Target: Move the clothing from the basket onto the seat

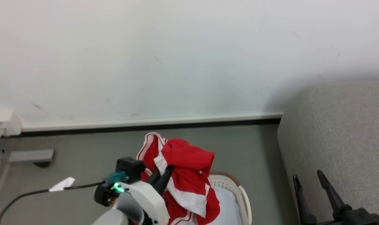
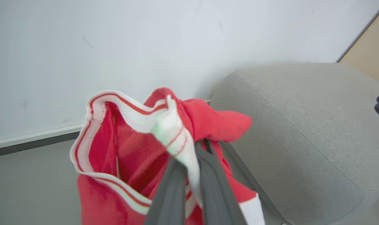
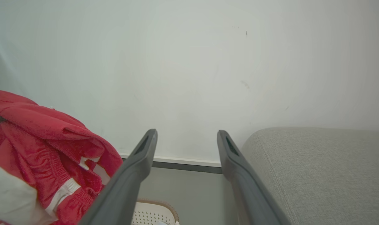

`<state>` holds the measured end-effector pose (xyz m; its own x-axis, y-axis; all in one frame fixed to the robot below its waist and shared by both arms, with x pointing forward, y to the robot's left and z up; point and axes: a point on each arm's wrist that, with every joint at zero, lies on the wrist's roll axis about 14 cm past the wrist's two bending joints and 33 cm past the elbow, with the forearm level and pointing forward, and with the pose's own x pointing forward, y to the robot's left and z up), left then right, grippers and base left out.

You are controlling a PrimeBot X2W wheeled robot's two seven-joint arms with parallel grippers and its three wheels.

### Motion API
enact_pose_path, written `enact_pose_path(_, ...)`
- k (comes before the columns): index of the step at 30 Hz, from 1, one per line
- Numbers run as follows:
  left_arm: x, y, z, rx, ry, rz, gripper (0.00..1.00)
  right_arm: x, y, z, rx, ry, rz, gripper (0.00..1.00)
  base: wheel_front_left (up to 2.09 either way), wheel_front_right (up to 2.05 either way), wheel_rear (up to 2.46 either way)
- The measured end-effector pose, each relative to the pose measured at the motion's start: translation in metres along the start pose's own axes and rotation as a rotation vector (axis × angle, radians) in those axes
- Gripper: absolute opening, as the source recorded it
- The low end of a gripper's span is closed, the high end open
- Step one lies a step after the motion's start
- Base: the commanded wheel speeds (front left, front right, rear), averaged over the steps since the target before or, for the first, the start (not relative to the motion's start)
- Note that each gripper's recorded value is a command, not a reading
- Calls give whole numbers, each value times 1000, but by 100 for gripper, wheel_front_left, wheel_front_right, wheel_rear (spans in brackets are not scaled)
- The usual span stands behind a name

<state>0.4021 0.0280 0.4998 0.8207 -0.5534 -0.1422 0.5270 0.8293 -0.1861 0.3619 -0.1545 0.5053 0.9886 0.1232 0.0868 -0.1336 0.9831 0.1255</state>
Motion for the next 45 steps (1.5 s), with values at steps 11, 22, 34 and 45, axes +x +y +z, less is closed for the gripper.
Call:
enact_pose_path(11,-39,-15,64,39,-125,8,0,-21,6,17,12,-53,5,100,0,0,0)
enact_pose_path(22,-43,-16,72,1,-145,19,0,-13,50,16,-40,-48,149,100,0,0,0)
enact_pose_path(34,-31,-33,82,-24,-174,-16,0,-5,142,27,-122,-93,465,100,0,0,0)
enact_pose_path(45,-25,-67,87,-19,-187,-107,0,11,161,18,-200,-52,552,100,0,0,0)
